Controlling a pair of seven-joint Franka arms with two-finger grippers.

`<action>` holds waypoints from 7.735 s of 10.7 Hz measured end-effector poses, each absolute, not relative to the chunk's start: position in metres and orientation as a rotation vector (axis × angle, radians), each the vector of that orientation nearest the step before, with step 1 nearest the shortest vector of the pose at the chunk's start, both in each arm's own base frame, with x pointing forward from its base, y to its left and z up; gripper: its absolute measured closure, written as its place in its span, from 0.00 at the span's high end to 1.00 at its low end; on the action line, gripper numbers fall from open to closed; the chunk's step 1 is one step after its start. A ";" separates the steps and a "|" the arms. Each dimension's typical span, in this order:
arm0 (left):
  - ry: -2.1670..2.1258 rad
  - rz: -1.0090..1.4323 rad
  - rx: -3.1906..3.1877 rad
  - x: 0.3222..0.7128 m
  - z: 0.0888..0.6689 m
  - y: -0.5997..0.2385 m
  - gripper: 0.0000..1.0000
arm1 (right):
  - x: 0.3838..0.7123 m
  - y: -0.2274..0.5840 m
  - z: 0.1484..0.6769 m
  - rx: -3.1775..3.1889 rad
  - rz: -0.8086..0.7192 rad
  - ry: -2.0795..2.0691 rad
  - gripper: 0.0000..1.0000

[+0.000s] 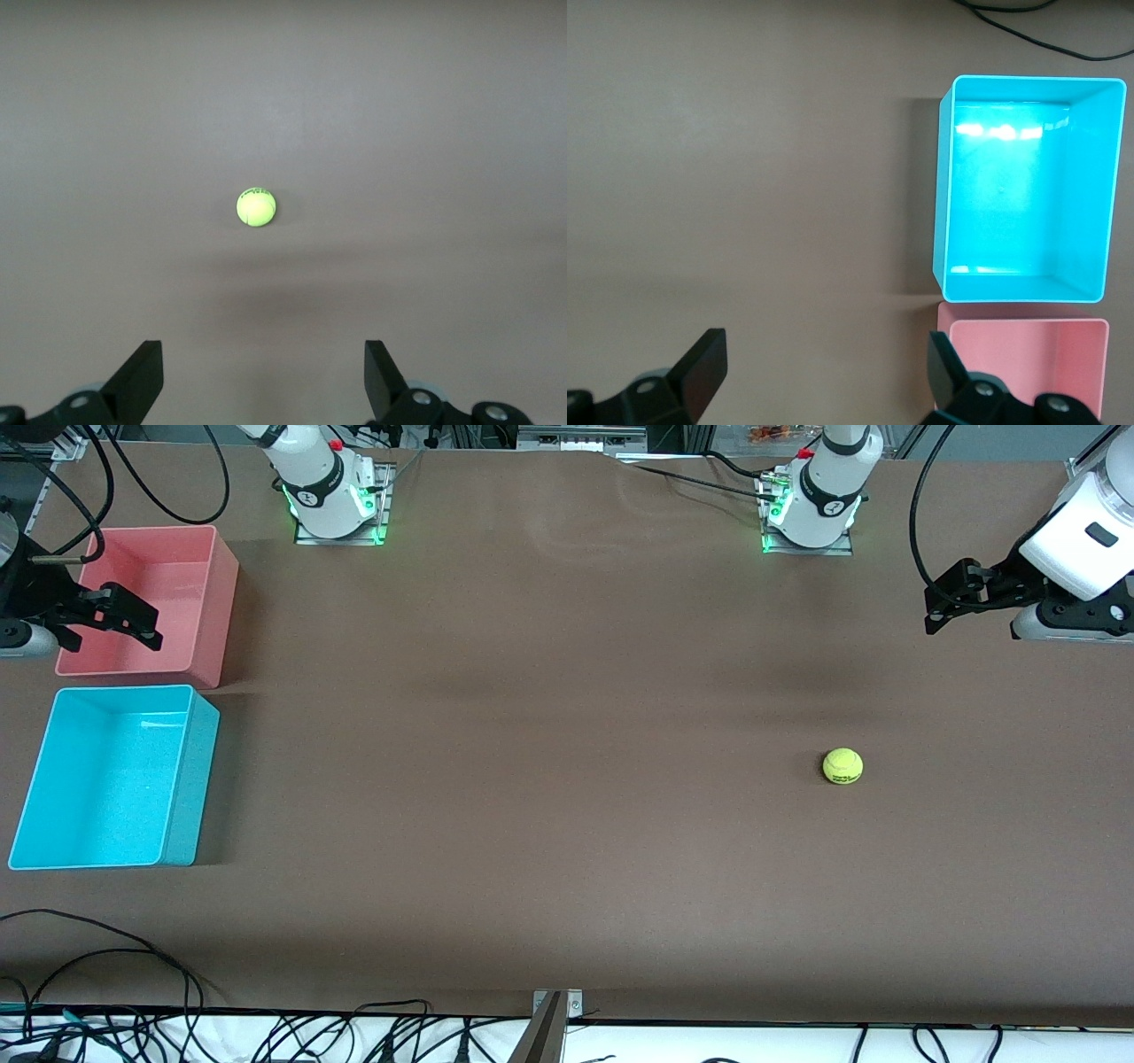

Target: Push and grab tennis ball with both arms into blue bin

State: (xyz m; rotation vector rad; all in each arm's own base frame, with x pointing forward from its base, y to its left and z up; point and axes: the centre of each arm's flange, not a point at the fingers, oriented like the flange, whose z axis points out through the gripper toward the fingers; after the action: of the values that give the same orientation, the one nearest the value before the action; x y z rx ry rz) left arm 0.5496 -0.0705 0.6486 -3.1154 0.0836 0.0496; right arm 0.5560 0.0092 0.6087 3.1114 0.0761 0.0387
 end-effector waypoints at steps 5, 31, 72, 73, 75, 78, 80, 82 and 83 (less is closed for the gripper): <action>0.066 0.094 -3.112 0.551 0.634 -0.064 1.00 | 0.561 0.003 0.601 3.112 0.040 0.060 1.00; -0.017 -0.094 -3.100 0.506 0.622 -0.037 1.00 | 0.560 0.032 0.602 3.161 0.050 0.122 1.00; 1.911 0.075 -2.410 0.533 0.264 0.045 0.01 | 0.559 0.048 0.594 3.142 0.046 0.175 1.00; 1.926 0.090 -2.419 0.531 0.261 0.046 0.01 | 0.559 0.047 0.594 3.142 0.046 0.174 1.00; 1.932 0.107 -2.459 0.528 0.257 0.047 0.01 | 0.559 0.045 0.594 3.142 0.046 0.166 1.00; 1.950 0.131 -2.482 0.525 0.242 0.046 0.01 | 0.560 0.041 0.594 3.143 0.047 0.155 1.00; 1.964 0.127 -2.489 0.528 0.234 0.051 0.01 | 0.560 0.040 0.594 3.143 0.048 0.153 1.00; 1.979 0.118 -2.476 0.539 0.230 0.056 0.01 | 0.560 0.040 0.594 3.143 0.048 0.152 1.00; 1.981 0.115 -2.473 0.544 0.228 0.057 0.01 | 0.560 0.040 0.594 3.143 0.049 0.152 1.00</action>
State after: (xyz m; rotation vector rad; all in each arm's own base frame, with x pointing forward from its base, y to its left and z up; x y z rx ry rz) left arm 0.5442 0.0567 0.2282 -2.4726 1.9813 0.1150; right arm 0.5598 0.0395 0.5945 3.1427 0.1515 0.0487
